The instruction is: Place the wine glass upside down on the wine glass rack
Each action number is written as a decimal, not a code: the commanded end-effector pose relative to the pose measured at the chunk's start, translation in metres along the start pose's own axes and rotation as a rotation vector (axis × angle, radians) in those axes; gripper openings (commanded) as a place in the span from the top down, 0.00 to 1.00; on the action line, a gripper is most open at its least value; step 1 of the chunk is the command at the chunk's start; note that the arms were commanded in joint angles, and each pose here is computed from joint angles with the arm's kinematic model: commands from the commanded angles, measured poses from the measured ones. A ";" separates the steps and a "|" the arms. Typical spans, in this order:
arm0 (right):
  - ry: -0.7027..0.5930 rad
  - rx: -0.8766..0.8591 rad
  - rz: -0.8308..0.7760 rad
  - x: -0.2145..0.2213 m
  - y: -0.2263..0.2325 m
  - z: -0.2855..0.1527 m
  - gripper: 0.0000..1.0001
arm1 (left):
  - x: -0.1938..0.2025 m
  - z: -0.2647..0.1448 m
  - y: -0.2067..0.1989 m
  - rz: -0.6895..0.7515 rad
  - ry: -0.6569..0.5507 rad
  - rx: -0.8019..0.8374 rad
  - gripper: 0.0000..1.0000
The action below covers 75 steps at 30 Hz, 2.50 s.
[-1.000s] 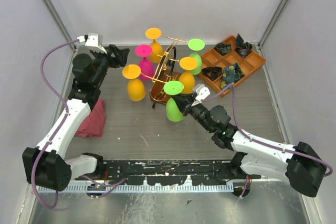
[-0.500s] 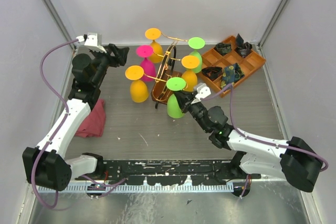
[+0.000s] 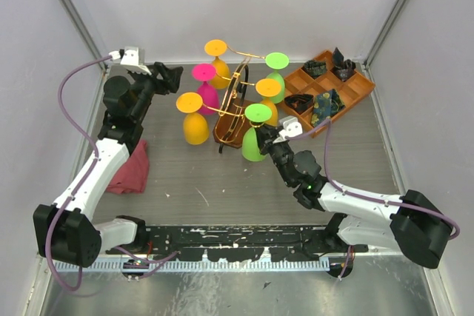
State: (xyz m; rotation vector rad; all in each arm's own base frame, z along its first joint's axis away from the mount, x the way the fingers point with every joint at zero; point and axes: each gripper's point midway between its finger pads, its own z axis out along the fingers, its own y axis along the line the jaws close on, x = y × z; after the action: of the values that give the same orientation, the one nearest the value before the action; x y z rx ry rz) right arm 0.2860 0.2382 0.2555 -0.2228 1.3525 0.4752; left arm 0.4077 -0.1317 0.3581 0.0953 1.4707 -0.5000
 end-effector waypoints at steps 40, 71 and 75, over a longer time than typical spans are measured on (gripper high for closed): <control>0.092 -0.109 -0.092 -0.008 0.014 -0.026 0.44 | 0.005 0.004 0.004 -0.030 0.003 -0.011 0.16; 0.356 0.270 -0.155 -0.116 -0.049 -0.043 0.00 | 0.021 0.005 0.039 -0.102 0.257 -0.276 0.02; 0.351 0.398 -0.215 -0.138 -0.058 -0.022 0.00 | 0.015 0.007 0.040 -0.118 0.283 -0.305 0.02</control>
State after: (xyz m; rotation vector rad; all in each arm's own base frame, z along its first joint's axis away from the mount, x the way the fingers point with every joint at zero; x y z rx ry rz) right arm 0.2590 0.1665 0.3648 -0.2112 1.6890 0.1633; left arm 0.4300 -0.1126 0.3329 -0.0980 1.7709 -0.3971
